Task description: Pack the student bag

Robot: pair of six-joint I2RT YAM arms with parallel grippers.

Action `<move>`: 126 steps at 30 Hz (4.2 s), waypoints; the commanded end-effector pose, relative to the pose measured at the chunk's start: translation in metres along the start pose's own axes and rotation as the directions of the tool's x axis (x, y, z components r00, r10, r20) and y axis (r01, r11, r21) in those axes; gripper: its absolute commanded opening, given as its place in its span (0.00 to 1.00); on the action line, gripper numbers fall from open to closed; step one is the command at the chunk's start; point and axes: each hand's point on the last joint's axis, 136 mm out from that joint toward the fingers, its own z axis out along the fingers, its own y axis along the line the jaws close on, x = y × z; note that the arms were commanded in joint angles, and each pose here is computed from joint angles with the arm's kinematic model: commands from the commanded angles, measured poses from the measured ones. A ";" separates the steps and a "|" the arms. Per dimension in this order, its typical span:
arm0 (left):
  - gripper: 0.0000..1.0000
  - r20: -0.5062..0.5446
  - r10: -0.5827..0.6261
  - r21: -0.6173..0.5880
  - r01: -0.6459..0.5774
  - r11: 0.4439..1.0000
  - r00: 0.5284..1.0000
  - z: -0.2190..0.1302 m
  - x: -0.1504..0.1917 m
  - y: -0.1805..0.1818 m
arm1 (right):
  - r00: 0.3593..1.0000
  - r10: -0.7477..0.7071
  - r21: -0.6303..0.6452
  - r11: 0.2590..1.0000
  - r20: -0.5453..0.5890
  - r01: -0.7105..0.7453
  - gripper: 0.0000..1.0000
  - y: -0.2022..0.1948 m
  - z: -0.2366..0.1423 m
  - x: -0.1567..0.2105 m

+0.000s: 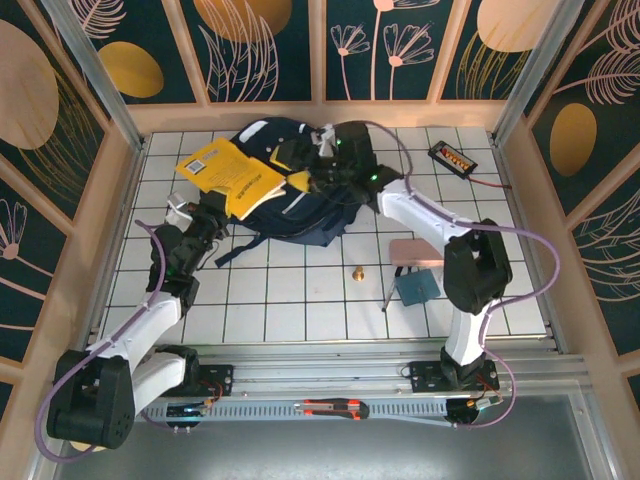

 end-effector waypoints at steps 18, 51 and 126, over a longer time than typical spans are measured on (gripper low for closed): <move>0.00 -0.337 0.155 0.127 -0.118 0.985 0.929 0.028 0.045 -0.060 | 0.925 -0.279 -0.348 0.920 -0.257 0.181 0.99 0.005 -0.015 0.011; 0.00 -0.418 0.204 0.153 -0.152 0.976 0.885 0.042 0.055 -0.083 | 0.890 -0.310 -0.115 0.951 -0.334 0.288 0.99 -0.044 0.024 -0.007; 0.92 -0.714 0.505 -0.281 -0.859 0.427 0.485 0.036 0.022 0.049 | 0.998 -0.052 0.034 0.998 0.024 0.052 0.00 -0.086 -0.111 -0.060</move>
